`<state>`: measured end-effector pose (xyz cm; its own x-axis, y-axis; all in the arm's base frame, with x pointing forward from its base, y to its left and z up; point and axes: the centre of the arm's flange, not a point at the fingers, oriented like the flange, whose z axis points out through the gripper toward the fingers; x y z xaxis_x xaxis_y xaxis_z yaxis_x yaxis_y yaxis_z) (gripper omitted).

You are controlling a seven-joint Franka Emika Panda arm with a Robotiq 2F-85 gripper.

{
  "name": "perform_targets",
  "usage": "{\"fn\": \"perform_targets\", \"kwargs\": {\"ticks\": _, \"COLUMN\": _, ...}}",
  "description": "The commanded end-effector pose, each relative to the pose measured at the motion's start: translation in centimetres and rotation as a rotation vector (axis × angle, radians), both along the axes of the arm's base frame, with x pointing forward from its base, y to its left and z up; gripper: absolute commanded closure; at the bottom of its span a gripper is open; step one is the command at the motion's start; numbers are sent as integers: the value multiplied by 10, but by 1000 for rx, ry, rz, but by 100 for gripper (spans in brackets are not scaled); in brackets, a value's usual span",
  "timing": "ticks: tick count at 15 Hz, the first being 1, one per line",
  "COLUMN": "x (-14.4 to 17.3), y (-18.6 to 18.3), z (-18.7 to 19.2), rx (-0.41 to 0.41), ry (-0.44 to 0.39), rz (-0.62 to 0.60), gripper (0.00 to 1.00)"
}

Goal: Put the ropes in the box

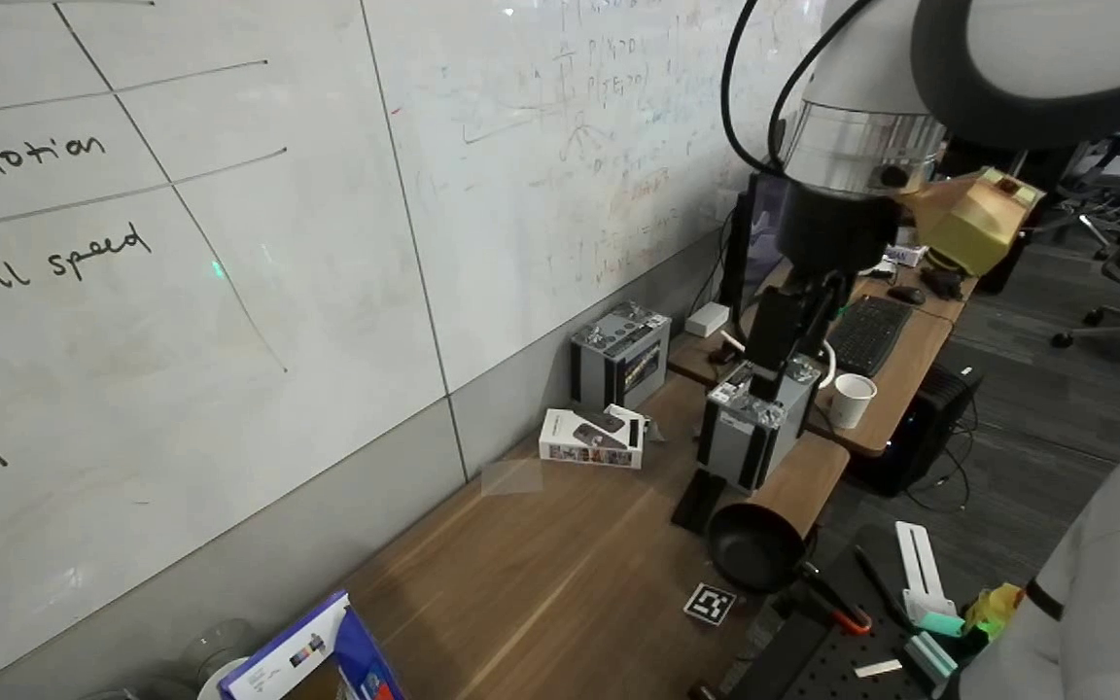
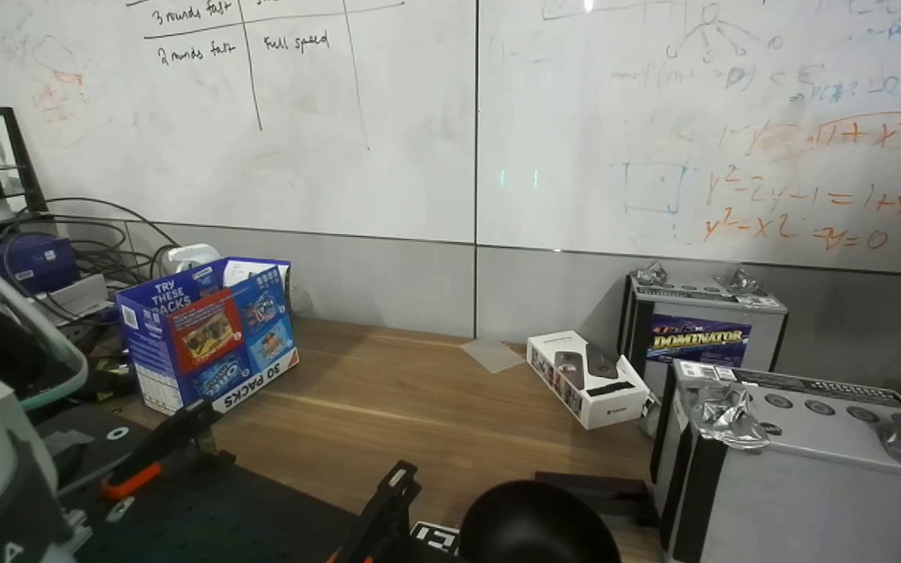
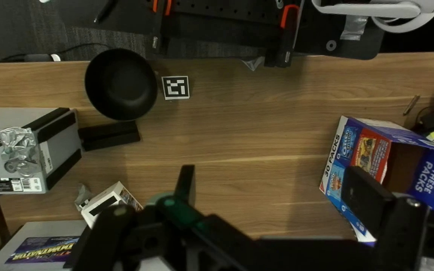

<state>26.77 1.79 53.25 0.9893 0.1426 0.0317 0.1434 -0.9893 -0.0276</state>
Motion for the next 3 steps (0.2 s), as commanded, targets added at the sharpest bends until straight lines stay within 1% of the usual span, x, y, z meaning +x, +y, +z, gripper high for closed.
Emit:
{"fn": "perform_targets", "kwargs": {"ticks": 1, "x": 0, "y": 0, "z": -1, "rx": -1, "ry": 2, "rz": 0, "gripper": 0}}
{"fn": "perform_targets", "kwargs": {"ticks": 3, "x": 1, "y": 1, "z": -3, "rx": -3, "ry": 7, "rz": 1, "gripper": 0}}
